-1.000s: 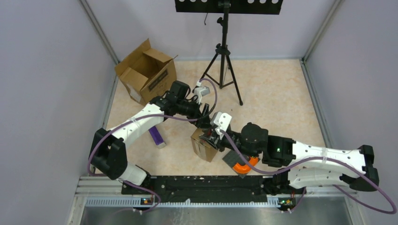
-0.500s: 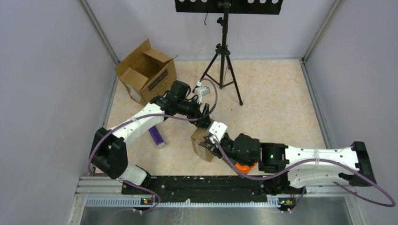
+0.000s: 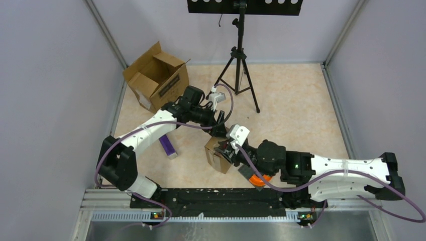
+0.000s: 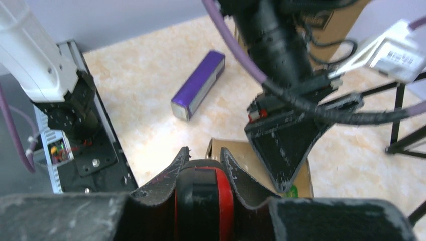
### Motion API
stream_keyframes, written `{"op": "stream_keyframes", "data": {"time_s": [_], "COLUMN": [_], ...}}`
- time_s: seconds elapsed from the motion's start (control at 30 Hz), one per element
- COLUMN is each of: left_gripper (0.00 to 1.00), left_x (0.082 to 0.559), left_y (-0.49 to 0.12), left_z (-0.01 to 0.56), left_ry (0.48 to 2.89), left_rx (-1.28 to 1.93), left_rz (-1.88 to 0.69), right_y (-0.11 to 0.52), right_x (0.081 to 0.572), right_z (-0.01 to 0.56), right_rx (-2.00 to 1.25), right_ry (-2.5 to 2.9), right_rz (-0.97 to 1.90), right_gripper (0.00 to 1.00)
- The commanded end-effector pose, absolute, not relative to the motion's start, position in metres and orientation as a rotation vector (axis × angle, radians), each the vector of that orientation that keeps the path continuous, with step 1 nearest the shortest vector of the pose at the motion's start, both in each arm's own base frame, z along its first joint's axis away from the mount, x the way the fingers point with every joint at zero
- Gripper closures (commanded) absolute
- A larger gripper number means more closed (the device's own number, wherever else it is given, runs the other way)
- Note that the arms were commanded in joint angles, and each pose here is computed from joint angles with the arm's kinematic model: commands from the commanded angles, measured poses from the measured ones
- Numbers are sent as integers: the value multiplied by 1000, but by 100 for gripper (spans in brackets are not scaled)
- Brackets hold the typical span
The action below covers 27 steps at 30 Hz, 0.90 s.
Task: Unpack the express box
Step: Cut the express box at the center of the board.
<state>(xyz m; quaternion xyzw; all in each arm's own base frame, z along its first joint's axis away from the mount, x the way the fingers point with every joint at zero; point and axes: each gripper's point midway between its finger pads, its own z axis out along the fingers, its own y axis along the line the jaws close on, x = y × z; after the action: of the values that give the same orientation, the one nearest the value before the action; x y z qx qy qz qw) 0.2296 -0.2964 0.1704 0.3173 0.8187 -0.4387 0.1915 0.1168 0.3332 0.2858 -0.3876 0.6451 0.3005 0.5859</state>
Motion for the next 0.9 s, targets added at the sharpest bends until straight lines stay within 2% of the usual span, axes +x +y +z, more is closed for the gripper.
{"op": "stream_keyframes", "data": {"time_s": [0.0,0.87], "left_gripper": [16,16], "left_x": [223,224], "left_y": [-276,-277], "left_z": [121,121], "left_ry": [2491,2492], "left_rx": [897,899], "left_rz": [-1073,-1078], "right_y": [342,352], "right_x": [112,123], "right_z": [350,325], "right_rx": [-825,-829], "right_ry": [1357,1383], "right_rz": [804,717], "right_gripper": [100,100]}}
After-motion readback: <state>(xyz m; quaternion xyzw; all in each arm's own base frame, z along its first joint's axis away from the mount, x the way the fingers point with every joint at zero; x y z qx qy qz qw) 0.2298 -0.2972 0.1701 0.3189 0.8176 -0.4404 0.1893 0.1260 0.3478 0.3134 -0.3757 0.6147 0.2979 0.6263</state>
